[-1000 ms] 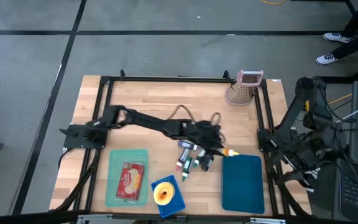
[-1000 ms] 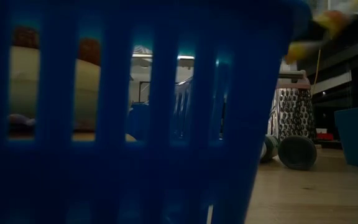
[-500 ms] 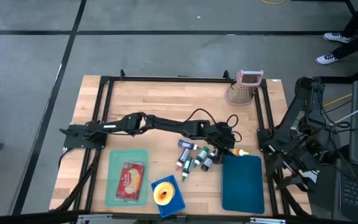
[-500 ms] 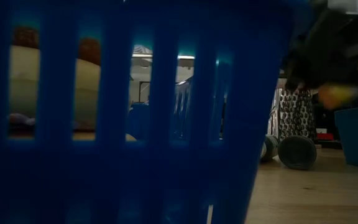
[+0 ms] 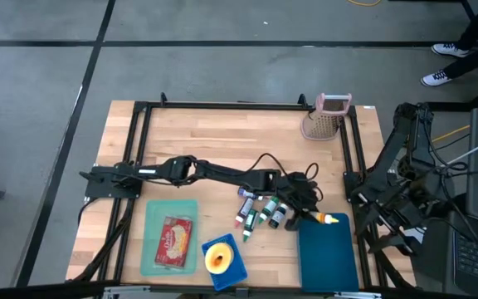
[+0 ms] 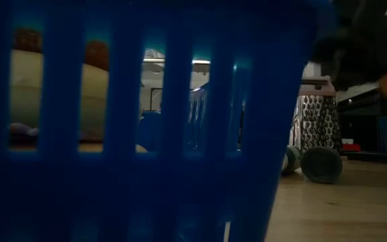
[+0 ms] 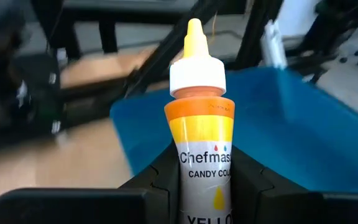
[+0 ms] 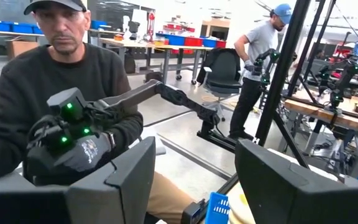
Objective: Pick & Place Food Item
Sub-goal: Put the yellow food coloring bottle into the dark blue bin
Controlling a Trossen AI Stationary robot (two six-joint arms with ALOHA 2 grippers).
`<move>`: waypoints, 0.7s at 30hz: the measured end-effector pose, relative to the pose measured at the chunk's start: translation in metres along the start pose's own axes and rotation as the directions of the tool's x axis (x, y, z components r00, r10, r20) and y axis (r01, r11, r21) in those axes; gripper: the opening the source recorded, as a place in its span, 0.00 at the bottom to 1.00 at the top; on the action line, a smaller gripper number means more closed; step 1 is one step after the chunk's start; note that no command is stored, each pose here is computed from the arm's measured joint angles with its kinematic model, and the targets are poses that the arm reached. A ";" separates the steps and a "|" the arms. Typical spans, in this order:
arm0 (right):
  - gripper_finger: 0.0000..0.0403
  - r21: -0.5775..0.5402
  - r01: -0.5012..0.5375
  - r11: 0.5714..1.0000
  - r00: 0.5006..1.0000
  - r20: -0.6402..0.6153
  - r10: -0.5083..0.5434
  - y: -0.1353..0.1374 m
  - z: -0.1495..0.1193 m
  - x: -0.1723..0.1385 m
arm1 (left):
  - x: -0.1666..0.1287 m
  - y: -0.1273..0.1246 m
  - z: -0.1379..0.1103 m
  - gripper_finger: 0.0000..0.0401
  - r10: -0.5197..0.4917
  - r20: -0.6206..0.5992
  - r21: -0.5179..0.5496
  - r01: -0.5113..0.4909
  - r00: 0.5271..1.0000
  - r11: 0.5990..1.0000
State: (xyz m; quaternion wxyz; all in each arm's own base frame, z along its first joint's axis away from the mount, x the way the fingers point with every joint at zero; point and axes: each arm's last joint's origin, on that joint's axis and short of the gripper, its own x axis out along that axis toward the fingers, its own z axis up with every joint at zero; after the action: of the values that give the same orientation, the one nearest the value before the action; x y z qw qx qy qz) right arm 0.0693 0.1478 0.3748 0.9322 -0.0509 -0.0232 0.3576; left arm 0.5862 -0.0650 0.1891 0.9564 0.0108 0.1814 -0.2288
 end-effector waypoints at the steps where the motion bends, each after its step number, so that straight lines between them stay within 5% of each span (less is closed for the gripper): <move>1: 0.54 0.000 0.000 1.000 1.000 0.000 0.000 0.000 0.000 0.000 | -0.001 -0.001 0.004 0.20 -0.015 0.015 0.005 0.015 1.000 1.000; 11: 0.54 0.004 -0.003 1.000 1.000 0.000 0.003 0.000 0.000 0.000 | 0.011 -0.031 -0.004 0.20 -0.127 -0.004 -0.006 0.127 0.992 0.992; 21: 0.54 0.006 -0.003 1.000 1.000 -0.001 0.003 0.001 0.000 0.002 | 0.011 -0.021 -0.008 0.20 -0.056 0.004 0.025 0.056 0.998 0.998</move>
State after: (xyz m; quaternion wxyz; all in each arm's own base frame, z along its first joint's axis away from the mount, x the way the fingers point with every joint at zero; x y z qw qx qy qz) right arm 0.0702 0.1502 0.3743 0.9318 -0.0483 -0.0218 0.3590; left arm 0.5830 -0.0874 0.1789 0.9498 0.0171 0.1767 -0.2578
